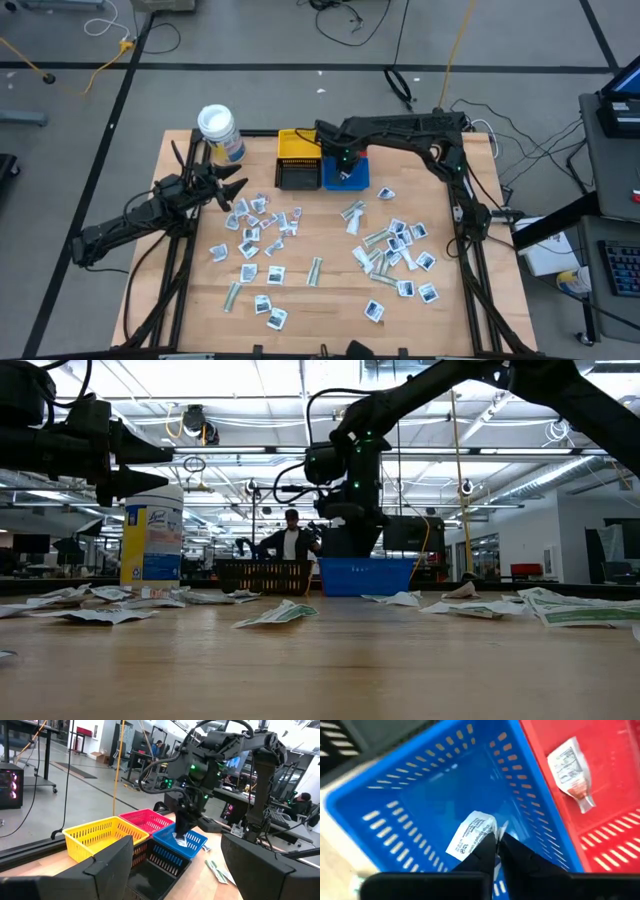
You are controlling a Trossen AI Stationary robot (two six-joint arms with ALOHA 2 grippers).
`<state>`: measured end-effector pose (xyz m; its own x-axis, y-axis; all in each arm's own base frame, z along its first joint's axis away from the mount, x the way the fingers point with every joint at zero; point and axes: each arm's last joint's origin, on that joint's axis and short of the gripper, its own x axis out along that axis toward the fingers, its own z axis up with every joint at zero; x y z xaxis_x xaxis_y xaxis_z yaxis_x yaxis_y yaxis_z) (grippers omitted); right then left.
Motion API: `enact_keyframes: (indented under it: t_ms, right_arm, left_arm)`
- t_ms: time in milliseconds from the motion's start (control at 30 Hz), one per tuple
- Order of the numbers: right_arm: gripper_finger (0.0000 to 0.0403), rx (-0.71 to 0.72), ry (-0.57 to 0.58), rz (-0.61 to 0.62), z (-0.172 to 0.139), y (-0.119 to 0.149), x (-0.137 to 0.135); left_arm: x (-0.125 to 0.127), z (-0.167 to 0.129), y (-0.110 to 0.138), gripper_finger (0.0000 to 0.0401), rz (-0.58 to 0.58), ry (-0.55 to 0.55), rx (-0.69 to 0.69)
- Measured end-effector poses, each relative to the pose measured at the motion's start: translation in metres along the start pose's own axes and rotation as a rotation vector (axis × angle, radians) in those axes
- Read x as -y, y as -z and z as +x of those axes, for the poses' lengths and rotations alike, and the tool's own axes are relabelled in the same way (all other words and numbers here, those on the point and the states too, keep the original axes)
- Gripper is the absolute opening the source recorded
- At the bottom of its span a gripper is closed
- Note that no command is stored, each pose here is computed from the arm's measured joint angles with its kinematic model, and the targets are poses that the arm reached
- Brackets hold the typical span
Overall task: Pick & Place First Aid Supplies
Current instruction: Put the blue alcohol pad into the blue basket
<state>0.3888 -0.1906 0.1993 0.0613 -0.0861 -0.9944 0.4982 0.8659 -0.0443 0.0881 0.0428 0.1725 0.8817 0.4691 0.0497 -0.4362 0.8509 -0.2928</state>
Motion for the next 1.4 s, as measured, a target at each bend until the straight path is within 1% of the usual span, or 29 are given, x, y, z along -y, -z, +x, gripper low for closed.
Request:
enact_keyframes:
  t_ms: [300, 400, 467, 633, 867, 967, 1100, 1233, 1400]
  right_arm:
    - [0.0158, -0.013, -0.009, -0.002, 0.0, 0.001, 0.001]
    - [0.0185, -0.012, -0.014, -0.002, 0.0, 0.001, 0.0]
    - [0.0196, -0.012, -0.022, -0.003, -0.001, 0.001, 0.0]
    - [0.0204, 0.009, -0.025, 0.004, -0.02, 0.007, 0.003]
    - [0.0195, 0.042, -0.027, 0.007, -0.049, 0.017, 0.005]
    - [0.0192, 0.034, -0.027, 0.006, -0.052, 0.019, 0.005]
    - [0.0192, -0.03, -0.023, -0.001, -0.051, 0.026, 0.005]
    - [0.0192, -0.072, -0.021, -0.004, -0.054, 0.045, 0.004]
    - [0.0191, -0.095, -0.019, -0.012, -0.058, 0.081, -0.004]
  left_arm:
    - [0.0, 0.0, 0.0, 0.0306, 0.0, 0.0, 0.0]
    - [0.0, 0.0, 0.0, 0.0306, 0.0, 0.0, 0.0]
    - [0.0, 0.0, 0.0, 0.0306, 0.0, 0.0, 0.0]
    - [0.0, 0.0, 0.0, 0.0306, 0.0, 0.0, 0.0]
    - [0.0, 0.0, 0.0, 0.0306, 0.0, -0.001, 0.0]
    - [0.0, 0.0, 0.0, 0.0306, 0.0, 0.0, 0.0]
    - [0.0, 0.0, 0.0, 0.0306, 0.0, -0.001, 0.0]
    - [0.0, 0.0, 0.0, 0.0306, 0.0, -0.001, 0.0]
    - [0.0, 0.0, 0.0, 0.0306, 0.0, 0.0, 0.0]
